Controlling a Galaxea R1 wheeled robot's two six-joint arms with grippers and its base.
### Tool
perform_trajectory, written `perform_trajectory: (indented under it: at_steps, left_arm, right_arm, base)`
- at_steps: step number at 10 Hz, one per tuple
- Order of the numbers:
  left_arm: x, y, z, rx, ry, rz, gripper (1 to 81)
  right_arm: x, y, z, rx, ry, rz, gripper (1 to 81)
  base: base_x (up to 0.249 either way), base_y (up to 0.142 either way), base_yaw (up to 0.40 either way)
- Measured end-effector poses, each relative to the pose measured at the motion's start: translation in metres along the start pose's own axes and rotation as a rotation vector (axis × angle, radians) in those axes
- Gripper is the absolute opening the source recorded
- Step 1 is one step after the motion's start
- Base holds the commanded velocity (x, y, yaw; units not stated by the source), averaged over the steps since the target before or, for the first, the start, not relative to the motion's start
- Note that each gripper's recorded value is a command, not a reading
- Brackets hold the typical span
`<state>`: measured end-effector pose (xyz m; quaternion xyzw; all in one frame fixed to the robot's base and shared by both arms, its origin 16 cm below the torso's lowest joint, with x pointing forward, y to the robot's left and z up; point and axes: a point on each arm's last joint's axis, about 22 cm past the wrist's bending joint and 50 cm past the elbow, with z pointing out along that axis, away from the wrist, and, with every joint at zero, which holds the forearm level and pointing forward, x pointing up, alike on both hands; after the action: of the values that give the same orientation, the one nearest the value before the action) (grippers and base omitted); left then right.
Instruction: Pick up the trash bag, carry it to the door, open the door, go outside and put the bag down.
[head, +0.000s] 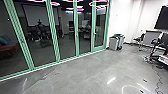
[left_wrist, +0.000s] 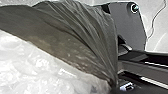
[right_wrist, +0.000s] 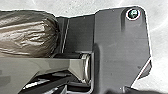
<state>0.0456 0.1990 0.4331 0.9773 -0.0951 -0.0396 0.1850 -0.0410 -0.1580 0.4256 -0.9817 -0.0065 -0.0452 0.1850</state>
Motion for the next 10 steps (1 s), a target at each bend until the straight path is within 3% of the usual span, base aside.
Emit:
perform_trajectory:
  at_steps: [10]
  left_arm:
    - [0.0021, -0.0005, -0.0005, 0.001, 0.003, 0.001, 1.0]
  right_arm:
    - [0.0001, 0.0002, 0.0, -0.001, 0.001, -0.001, 81.1]
  base:
    - [0.112, -0.073, 0.0]
